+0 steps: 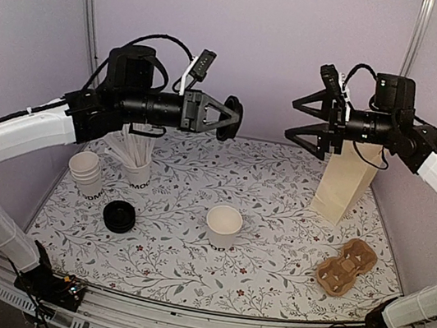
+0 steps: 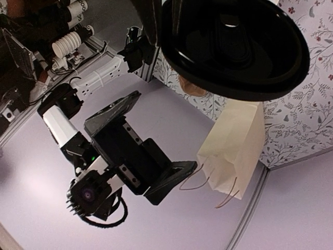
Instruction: Pack the takeout coffee
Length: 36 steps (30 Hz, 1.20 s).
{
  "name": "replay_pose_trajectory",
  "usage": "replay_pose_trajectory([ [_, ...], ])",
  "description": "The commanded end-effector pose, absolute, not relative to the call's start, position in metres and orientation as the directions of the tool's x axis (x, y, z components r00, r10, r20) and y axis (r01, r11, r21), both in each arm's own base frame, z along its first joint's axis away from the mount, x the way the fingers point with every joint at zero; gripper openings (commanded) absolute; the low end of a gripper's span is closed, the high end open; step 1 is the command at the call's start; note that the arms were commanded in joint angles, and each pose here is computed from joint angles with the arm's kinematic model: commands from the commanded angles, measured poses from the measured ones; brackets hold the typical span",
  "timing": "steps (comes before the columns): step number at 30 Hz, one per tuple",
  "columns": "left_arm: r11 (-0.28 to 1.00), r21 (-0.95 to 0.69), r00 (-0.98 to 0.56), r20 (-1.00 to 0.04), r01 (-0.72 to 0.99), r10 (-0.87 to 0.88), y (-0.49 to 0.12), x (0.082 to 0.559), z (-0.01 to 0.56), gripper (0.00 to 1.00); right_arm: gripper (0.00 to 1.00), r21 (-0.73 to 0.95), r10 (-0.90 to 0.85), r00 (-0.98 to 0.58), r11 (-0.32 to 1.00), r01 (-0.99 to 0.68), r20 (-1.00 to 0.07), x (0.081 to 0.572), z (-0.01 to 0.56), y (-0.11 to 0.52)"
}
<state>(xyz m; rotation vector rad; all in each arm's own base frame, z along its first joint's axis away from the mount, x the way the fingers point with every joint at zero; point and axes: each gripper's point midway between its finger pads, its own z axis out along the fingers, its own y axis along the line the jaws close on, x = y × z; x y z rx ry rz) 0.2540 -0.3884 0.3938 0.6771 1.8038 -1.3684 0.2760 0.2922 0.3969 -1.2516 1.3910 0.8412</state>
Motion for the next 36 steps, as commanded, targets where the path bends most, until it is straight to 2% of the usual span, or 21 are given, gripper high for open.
replay_pose_trajectory([
  [1, 0.013, -0.558, -0.546, -0.815, 0.829, -0.194, -0.385, 0.236, 0.447, 0.05, 0.99, -0.122, -0.214, 0.089, 0.15, -0.981, -0.973, 0.272, 0.408, 0.324],
  [7, -0.146, -0.573, -0.59, -0.762, 0.807, -0.269, -0.369, 0.227, 0.447, 0.05, 0.99, -0.12, -0.197, 0.104, 0.071, -0.99, -0.975, 0.259, 0.416, 0.355],
  [15, -0.234, -0.571, -0.617, -0.715, 0.787, -0.329, -0.35, 0.228, 0.441, 0.05, 0.99, -0.095, -0.203, 0.083, 0.05, -0.994, -0.976, 0.253, 0.407, 0.383],
  [23, -0.293, -0.557, -0.629, -0.704, 0.777, -0.33, -0.347, 0.222, 0.438, 0.05, 0.99, -0.039, -0.175, 0.034, 0.025, -0.999, -0.984, 0.253, 0.414, 0.395],
  [36, -0.291, -0.582, -0.651, -0.683, 0.759, -0.332, -0.35, 0.228, 0.428, 0.05, 0.96, -0.037, -0.188, 0.041, -0.028, -0.999, -0.981, 0.236, 0.41, 0.416],
])
